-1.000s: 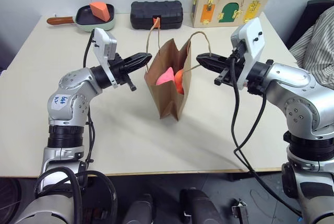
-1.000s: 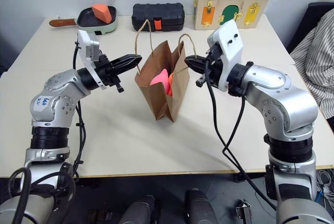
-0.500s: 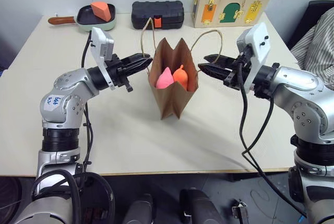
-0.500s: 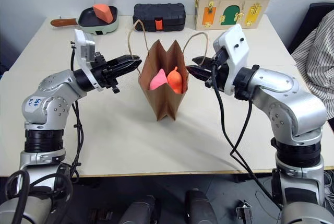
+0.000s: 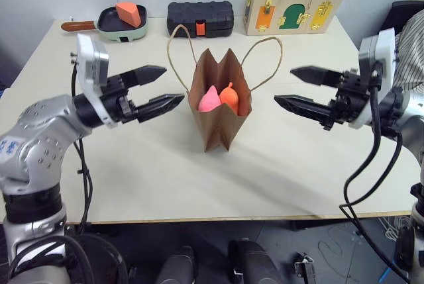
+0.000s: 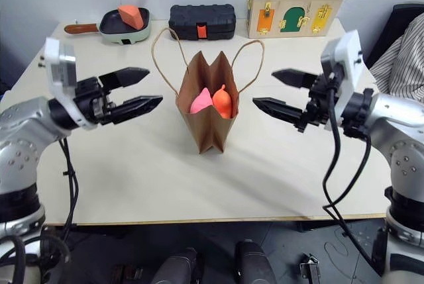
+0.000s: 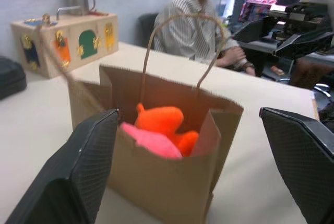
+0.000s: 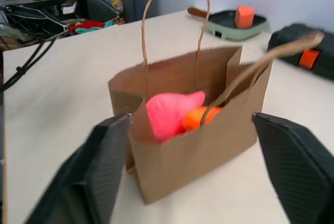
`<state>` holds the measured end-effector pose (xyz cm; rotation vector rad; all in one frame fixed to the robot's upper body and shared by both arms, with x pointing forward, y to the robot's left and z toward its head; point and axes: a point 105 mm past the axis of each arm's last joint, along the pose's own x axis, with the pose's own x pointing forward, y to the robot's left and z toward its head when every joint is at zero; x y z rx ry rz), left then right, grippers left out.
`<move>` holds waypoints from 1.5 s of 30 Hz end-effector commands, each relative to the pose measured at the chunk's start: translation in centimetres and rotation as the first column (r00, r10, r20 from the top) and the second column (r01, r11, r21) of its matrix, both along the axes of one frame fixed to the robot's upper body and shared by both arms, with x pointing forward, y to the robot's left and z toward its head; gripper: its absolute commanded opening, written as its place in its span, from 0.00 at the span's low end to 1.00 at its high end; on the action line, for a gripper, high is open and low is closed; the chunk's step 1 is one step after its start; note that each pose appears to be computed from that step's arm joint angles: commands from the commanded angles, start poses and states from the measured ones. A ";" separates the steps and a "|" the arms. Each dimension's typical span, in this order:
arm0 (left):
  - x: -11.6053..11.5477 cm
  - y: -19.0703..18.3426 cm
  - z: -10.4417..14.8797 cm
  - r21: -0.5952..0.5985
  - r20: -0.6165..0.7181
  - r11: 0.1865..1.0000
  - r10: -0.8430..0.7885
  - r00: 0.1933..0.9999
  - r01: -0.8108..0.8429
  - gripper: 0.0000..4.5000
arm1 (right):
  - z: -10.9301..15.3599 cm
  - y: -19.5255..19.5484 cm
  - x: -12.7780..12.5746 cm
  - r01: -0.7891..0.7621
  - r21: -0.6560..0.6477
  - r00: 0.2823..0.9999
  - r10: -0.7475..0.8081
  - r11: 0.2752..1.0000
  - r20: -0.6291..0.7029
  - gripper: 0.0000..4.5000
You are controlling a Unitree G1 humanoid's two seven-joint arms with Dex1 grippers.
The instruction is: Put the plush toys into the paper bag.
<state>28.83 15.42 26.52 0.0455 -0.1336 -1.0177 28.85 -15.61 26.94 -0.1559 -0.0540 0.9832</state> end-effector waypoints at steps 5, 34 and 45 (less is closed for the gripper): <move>-1.1 -0.3 -1.8 -0.018 0.033 0.986 0.164 0.986 -0.163 1.00 | -5.0 2.4 2.4 -0.010 -0.102 1.000 0.011 0.995 0.010 0.21; 2.7 -6.6 -6.1 0.040 0.076 0.994 0.094 0.993 -0.098 1.00 | -7.0 10.9 4.8 -0.171 -0.110 0.980 0.180 0.979 0.087 0.01; 3.8 -4.8 -5.6 0.027 0.133 0.969 0.239 0.962 -0.245 1.00 | -7.5 10.7 5.8 -0.133 -0.127 0.984 0.146 0.983 0.101 0.01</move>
